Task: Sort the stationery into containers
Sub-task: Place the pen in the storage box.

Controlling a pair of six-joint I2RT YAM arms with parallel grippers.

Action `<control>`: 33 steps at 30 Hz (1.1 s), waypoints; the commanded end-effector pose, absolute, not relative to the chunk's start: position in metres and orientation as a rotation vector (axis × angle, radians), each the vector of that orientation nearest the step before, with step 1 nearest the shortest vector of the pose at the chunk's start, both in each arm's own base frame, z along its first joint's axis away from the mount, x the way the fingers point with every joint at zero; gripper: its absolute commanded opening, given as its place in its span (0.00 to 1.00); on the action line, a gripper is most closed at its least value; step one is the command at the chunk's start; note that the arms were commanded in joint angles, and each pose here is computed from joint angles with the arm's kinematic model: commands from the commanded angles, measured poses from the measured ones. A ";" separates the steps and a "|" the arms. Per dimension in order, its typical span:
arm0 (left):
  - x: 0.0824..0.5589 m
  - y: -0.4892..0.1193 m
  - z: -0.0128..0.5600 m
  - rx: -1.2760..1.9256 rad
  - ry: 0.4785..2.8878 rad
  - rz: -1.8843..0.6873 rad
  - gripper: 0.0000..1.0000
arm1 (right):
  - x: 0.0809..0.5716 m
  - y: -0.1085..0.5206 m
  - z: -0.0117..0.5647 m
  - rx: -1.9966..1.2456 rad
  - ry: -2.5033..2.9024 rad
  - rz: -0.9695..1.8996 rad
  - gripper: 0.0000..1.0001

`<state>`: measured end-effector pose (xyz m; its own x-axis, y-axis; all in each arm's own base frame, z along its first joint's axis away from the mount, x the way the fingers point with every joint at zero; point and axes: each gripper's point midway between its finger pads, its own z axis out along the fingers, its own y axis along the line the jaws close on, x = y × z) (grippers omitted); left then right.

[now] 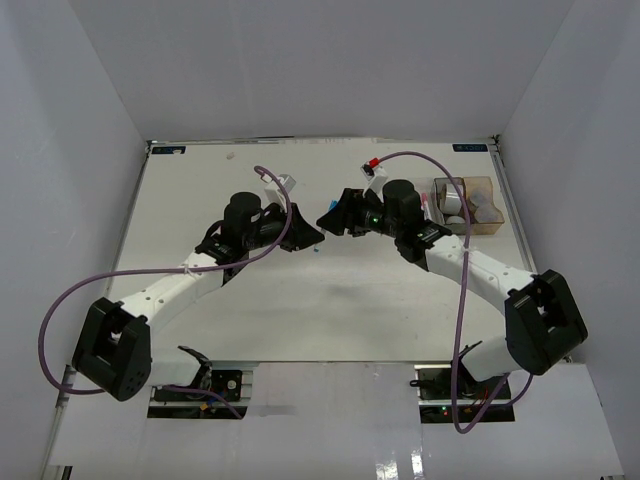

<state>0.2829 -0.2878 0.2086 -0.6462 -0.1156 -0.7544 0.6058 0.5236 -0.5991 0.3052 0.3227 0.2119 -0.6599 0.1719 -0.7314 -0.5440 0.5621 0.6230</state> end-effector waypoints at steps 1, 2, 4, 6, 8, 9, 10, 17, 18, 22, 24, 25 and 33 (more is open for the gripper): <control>0.277 -0.289 0.226 0.424 1.918 -1.198 0.14 | 0.312 0.337 0.249 -0.311 1.887 1.206 0.67; 0.277 -0.289 0.226 0.425 1.918 -1.199 0.14 | 0.311 0.338 0.249 -0.315 1.887 1.210 0.64; 0.277 -0.289 0.225 0.424 1.921 -1.199 0.14 | 0.311 0.339 0.249 -0.323 1.888 1.220 0.54; 0.278 -0.289 0.223 0.422 1.926 -1.197 0.15 | 0.311 0.339 0.250 -0.326 1.885 1.223 0.43; 0.279 -0.289 0.221 0.417 1.934 -1.192 0.18 | 0.310 0.339 0.252 -0.326 1.879 1.222 0.36; 0.279 -0.289 0.220 0.415 1.938 -1.191 0.20 | 0.311 0.338 0.251 -0.321 1.881 1.217 0.30; 0.280 -0.288 0.218 0.408 1.948 -1.183 0.23 | 0.311 0.337 0.252 -0.317 1.880 1.211 0.26; 0.291 -0.278 0.211 0.354 1.991 -1.079 0.57 | 0.326 0.315 0.236 -0.287 1.943 1.032 0.08; 0.293 -0.276 0.213 0.347 1.990 -1.064 0.63 | 0.332 0.309 0.235 -0.279 1.954 0.989 0.08; 0.302 -0.259 0.205 0.288 2.049 -0.945 0.85 | 0.363 0.255 0.219 -0.221 2.053 0.696 0.08; 0.315 -0.242 0.202 0.221 2.072 -0.838 0.89 | 0.387 0.210 0.215 -0.160 2.102 0.481 0.08; 0.318 -0.234 0.200 0.203 2.099 -0.782 0.93 | 0.394 0.195 0.214 -0.149 2.113 0.417 0.08; 0.357 -0.149 0.193 -0.010 2.138 -0.333 0.98 | 0.457 0.088 0.195 -0.073 2.220 -0.006 0.10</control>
<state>0.3483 -0.1896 0.1863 -0.6012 -0.1568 -0.7835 0.2392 0.9003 -0.3637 0.4496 0.1241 0.2175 -0.5347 0.0573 -0.8431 -0.0989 0.9866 0.1298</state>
